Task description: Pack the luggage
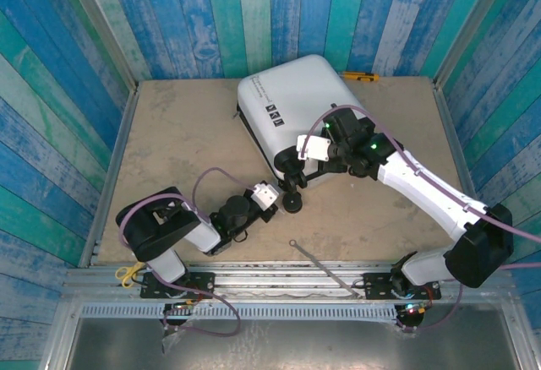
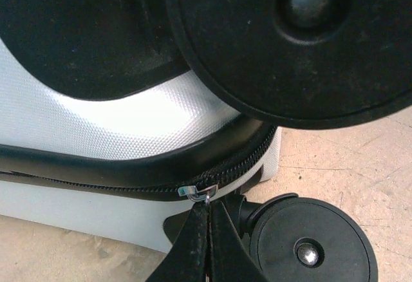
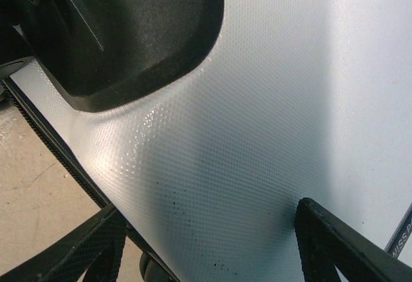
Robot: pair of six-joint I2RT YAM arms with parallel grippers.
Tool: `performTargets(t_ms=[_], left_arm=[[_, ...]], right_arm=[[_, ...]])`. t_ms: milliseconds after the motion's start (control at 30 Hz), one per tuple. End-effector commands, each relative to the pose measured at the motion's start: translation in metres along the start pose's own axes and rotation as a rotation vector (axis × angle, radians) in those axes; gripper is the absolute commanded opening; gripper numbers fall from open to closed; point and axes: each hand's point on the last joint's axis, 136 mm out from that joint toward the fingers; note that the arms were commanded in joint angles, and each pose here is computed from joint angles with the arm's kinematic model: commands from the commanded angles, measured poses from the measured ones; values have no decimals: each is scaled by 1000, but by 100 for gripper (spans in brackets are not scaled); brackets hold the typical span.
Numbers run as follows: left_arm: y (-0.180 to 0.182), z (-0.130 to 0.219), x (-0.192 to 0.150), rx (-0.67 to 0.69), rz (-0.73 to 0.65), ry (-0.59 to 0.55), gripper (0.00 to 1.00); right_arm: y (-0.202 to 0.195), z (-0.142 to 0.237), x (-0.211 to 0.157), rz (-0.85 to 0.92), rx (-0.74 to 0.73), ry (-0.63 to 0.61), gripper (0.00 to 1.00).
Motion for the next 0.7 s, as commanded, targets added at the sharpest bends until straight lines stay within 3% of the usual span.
performTargets(t_ms=[0,433,667], left_arm=[[-66,14,-18,-271,-94,42,0],[-119,4,-3,-276,-244,56,0],[-174,-24,24,-216,-386,81,0]], right_arm=[[2,-39,14,-96,24,-46,68],[5,-47,15,-179,40,-34,65],[6,-50,21,-236,51,-34,65]])
Point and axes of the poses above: each hand's point on the last joint's axis, 136 mm out from that joint toward the fingers, its own z axis back along the fingers, its own y axis along the line the jaws close on, x = y × z, and after that the axes turned 10 degrees about -z, right-handed
